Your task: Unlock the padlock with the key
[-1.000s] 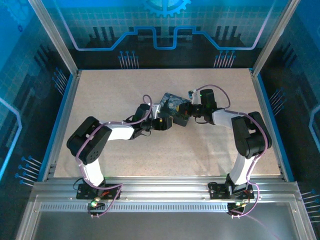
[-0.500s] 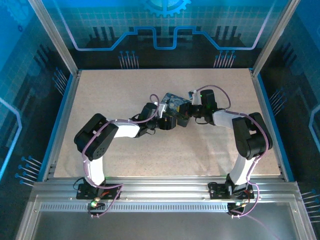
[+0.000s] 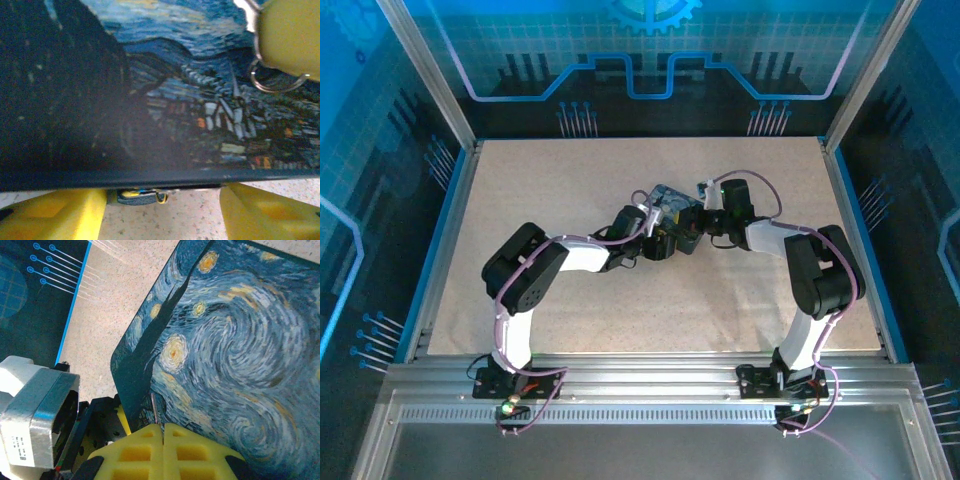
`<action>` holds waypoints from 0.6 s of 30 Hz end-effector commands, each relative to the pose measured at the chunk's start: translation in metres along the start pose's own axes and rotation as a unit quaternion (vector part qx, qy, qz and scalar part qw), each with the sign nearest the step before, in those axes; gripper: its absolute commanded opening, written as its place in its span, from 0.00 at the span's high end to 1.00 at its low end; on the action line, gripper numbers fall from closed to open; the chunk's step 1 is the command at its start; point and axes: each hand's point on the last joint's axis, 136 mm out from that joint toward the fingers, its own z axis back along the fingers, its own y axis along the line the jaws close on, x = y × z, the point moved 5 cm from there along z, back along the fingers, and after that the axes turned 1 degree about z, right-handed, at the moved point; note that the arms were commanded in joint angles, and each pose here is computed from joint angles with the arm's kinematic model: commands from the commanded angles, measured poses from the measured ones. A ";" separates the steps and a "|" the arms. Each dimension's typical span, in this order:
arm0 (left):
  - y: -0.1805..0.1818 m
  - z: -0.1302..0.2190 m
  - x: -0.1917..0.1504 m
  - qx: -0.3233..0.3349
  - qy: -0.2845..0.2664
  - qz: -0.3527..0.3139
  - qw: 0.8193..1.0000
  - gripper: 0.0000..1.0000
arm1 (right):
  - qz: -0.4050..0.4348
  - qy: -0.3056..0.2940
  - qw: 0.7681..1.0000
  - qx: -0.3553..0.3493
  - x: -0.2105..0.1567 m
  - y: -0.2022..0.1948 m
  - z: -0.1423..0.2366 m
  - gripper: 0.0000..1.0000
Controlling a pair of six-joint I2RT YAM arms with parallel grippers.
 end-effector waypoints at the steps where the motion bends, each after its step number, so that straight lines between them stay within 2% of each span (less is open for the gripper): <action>1: 0.000 -0.007 0.001 0.013 0.000 -0.022 1.000 0.39 | -0.032 0.039 0.998 -0.033 -0.024 -0.020 -0.001 1.00; 18: 0.000 -0.013 -0.001 0.011 0.001 -0.016 1.000 0.63 | -0.030 0.038 0.998 -0.027 -0.024 -0.019 -0.002 1.00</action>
